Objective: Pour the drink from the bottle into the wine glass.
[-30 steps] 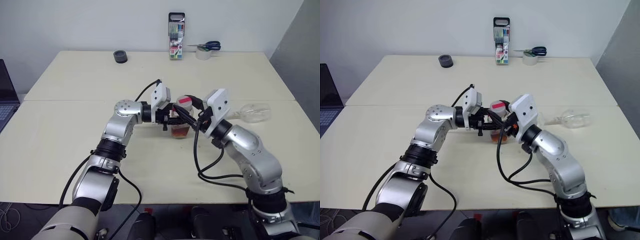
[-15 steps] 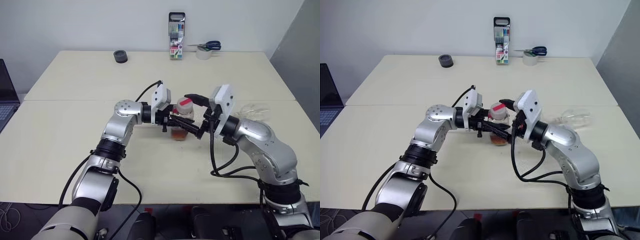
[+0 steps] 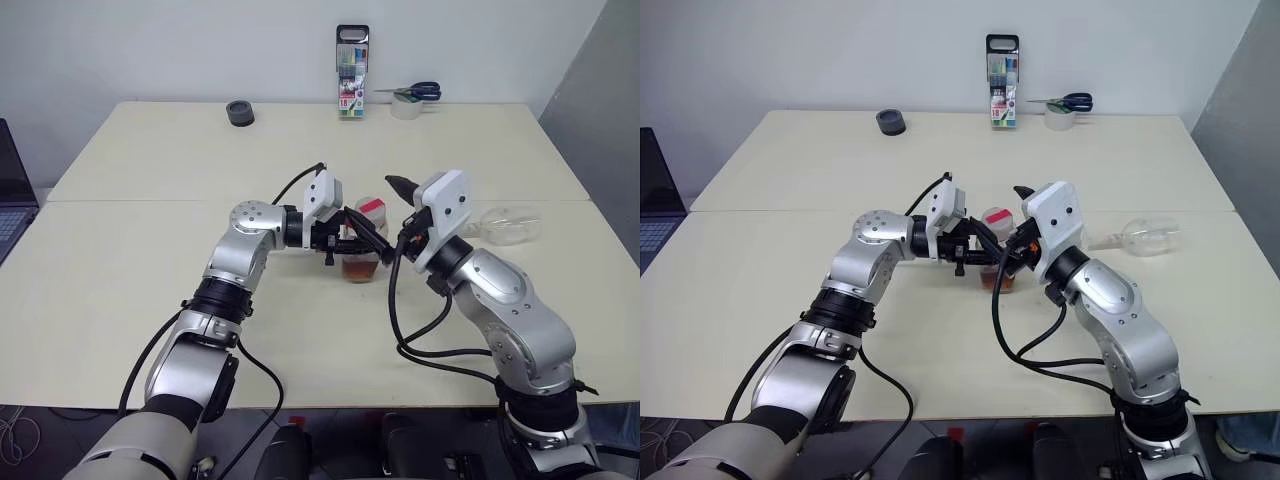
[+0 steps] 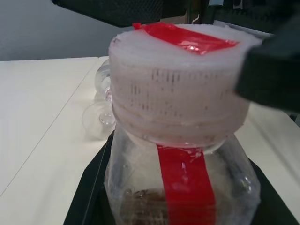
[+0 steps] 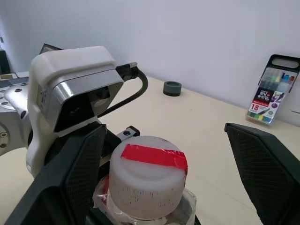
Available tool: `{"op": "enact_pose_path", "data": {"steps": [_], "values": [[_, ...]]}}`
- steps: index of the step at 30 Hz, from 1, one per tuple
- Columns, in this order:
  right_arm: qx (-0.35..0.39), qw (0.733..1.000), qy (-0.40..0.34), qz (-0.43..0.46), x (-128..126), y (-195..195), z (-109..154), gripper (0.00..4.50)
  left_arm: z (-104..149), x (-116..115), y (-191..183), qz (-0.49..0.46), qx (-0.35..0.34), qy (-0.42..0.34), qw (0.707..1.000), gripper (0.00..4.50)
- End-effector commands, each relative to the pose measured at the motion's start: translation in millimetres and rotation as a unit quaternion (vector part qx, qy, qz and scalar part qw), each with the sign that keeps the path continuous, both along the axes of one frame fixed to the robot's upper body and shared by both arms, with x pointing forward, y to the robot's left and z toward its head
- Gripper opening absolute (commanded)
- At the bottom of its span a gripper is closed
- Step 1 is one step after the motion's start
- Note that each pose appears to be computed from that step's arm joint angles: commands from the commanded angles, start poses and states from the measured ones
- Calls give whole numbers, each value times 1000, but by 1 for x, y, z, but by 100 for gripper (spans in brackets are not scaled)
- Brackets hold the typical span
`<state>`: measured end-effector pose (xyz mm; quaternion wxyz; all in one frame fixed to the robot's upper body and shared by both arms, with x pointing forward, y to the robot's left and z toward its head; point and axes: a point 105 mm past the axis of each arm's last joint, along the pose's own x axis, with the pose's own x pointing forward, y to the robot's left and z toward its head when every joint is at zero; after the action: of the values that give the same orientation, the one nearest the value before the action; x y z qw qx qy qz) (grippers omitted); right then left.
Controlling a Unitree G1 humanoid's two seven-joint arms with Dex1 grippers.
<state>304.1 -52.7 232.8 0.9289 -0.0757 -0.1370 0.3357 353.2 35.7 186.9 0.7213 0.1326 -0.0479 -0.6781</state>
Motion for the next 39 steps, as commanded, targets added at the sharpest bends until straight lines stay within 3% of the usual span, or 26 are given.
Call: {"op": "enact_pose_path", "data": {"steps": [1, 25, 28, 33, 39], "values": [[6, 1000, -26, -1, -5, 2, 9, 430, 19, 0, -6, -15, -6, -32, 999, 176], [25, 999, -21, -7, -4, 5, 7, 430, 18, 0, -5, -13, -6, -32, 999, 176], [26, 999, -20, -8, -2, 5, 7, 367, 18, 0, -5, -14, -6, -31, 999, 176], [28, 999, -23, 5, -3, 9, 8, 195, 18, -1, -5, -15, -5, -30, 999, 176], [-60, 986, -17, 157, -4, 10, 12, 190, 17, -2, -6, -24, 0, -29, 999, 174]]}}
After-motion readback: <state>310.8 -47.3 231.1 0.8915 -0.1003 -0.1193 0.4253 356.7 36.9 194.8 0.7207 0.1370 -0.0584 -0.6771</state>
